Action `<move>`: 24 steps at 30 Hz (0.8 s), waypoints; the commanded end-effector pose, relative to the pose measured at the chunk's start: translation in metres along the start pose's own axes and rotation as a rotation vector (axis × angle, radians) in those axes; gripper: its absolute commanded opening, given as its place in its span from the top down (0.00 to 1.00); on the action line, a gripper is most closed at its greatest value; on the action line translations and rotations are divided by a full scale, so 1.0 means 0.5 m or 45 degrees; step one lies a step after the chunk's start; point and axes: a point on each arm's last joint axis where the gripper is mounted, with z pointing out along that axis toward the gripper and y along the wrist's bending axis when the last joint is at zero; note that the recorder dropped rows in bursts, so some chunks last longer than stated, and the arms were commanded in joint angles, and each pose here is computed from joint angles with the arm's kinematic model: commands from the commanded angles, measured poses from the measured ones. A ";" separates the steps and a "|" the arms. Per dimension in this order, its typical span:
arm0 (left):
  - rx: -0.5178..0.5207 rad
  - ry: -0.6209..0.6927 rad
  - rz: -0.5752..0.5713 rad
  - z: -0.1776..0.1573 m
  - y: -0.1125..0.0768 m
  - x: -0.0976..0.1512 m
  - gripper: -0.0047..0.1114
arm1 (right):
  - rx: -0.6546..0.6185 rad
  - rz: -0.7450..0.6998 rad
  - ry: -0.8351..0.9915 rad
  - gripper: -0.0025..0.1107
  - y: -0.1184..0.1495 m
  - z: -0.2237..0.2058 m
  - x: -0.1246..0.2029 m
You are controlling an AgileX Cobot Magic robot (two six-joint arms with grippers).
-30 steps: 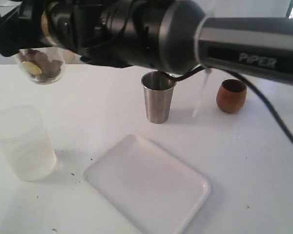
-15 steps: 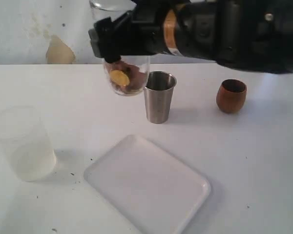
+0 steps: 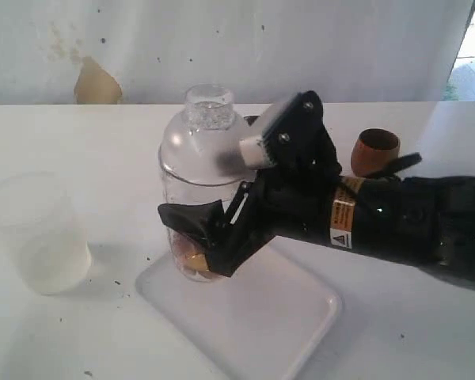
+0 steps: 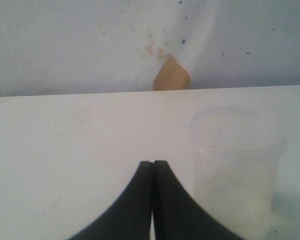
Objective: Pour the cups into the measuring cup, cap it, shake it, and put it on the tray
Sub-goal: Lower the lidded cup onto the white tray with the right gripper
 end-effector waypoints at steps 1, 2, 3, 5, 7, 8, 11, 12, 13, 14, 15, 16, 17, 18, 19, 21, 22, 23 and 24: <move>-0.001 -0.014 -0.011 0.000 0.000 0.001 0.96 | 0.077 -0.001 -0.201 0.98 -0.017 0.001 0.017; -0.001 -0.014 -0.011 0.000 0.000 0.001 0.96 | 0.072 -0.021 -0.175 0.98 -0.018 0.007 0.028; -0.001 -0.014 -0.011 0.000 0.000 0.001 0.96 | 0.064 -0.034 -0.146 0.98 -0.020 0.014 0.040; -0.001 -0.014 -0.011 0.000 0.000 0.001 0.96 | 0.059 -0.044 -0.094 0.98 -0.023 0.026 0.065; -0.001 -0.014 -0.011 0.000 0.000 0.001 0.96 | 0.056 -0.071 -0.052 0.98 -0.026 0.035 0.085; -0.001 -0.014 -0.011 0.000 0.000 0.001 0.96 | 0.054 -0.099 -0.029 0.98 -0.028 0.040 0.097; -0.001 -0.014 -0.011 0.000 0.000 0.001 0.96 | 0.044 -0.143 -0.012 0.98 -0.029 0.048 0.113; -0.001 -0.014 -0.011 0.000 0.000 0.001 0.96 | 0.040 -0.147 -0.015 0.98 -0.029 0.049 0.114; -0.001 -0.014 -0.011 0.000 0.000 0.001 0.96 | 0.034 -0.146 -0.037 0.98 -0.028 0.049 0.112; -0.001 -0.014 -0.011 0.000 0.000 0.001 0.96 | 0.027 -0.145 -0.056 0.98 -0.027 0.050 0.111; -0.001 -0.014 -0.011 0.000 0.000 0.001 0.96 | 0.019 -0.145 -0.086 0.98 -0.026 0.050 0.107; -0.001 -0.014 -0.011 0.000 0.000 0.001 0.96 | 0.015 -0.143 -0.107 0.98 -0.025 0.050 0.105; -0.001 -0.014 -0.011 0.000 0.000 0.001 0.96 | 0.011 -0.135 -0.129 0.98 -0.024 0.050 0.102; -0.001 -0.014 -0.011 0.000 0.000 0.001 0.96 | 0.012 -0.121 -0.129 0.98 -0.025 0.050 0.102; -0.001 -0.014 -0.011 0.000 0.000 0.001 0.96 | 0.012 -0.118 -0.129 0.98 -0.025 0.050 0.102; -0.001 -0.014 -0.011 0.000 0.000 0.001 0.96 | 0.023 -0.117 -0.086 0.97 -0.027 0.051 0.108; -0.001 -0.014 -0.011 0.000 0.000 0.001 0.96 | 0.031 -0.116 -0.055 0.95 -0.028 0.052 0.113; -0.001 -0.014 -0.011 0.000 0.000 0.001 0.96 | 0.038 -0.115 -0.027 0.91 -0.030 0.052 0.118; -0.001 -0.014 -0.011 0.000 0.000 0.001 0.96 | 0.043 -0.116 0.003 0.86 -0.031 0.052 0.122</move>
